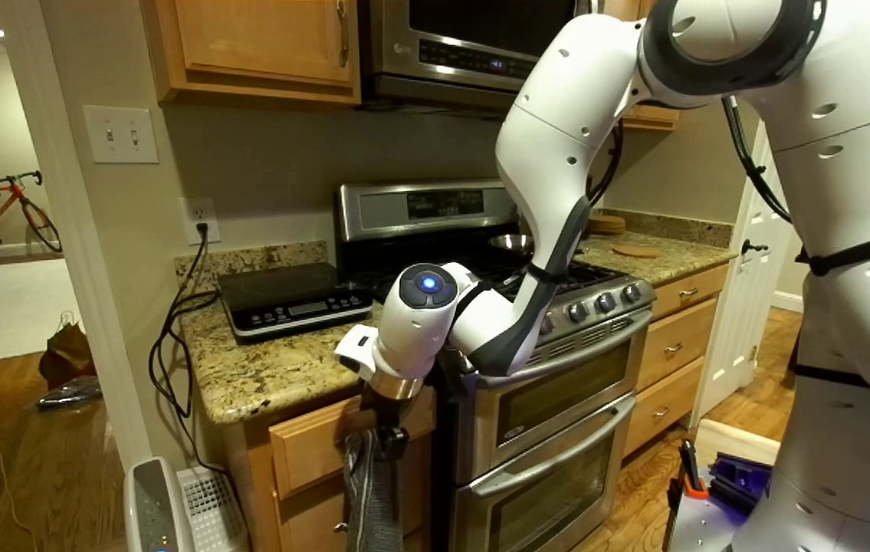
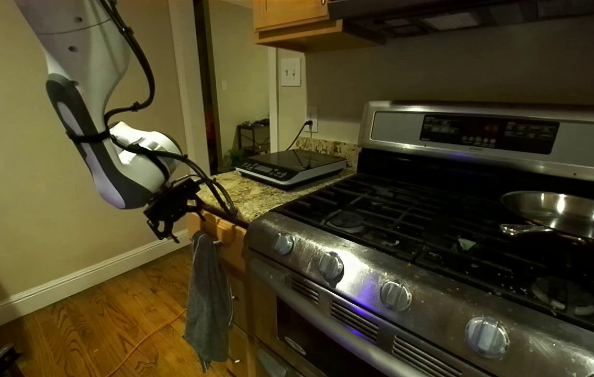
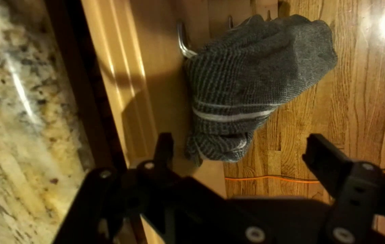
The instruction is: Open the first top drawer
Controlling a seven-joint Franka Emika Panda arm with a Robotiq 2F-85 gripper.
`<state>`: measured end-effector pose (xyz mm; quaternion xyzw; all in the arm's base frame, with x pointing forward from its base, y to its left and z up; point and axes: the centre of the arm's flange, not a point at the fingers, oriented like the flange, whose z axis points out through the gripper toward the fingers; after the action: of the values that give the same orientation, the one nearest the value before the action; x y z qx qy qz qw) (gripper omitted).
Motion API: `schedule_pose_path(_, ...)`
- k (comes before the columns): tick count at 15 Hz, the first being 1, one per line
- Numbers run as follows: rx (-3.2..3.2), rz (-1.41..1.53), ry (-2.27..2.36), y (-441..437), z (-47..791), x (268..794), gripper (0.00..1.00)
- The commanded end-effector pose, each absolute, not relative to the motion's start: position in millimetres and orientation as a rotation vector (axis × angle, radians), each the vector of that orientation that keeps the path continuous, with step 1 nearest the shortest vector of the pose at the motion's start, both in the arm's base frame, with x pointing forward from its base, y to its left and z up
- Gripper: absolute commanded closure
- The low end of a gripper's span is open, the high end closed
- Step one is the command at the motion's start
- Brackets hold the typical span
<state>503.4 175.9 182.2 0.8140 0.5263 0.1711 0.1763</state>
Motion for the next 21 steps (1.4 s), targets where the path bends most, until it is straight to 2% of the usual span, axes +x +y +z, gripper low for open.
schedule_pose_path(1, 2.297, 0.515, 1.479, 175, 168, 503, 0.0)
schedule_pose_path(18, 2.279, 0.474, 1.477, 163, 113, 521, 0.0)
schedule_pose_path(19, 2.277, 0.477, 1.478, 163, 113, 521, 0.21)
schedule_pose_path(21, 2.271, 0.486, 1.481, 163, 115, 519, 0.32)
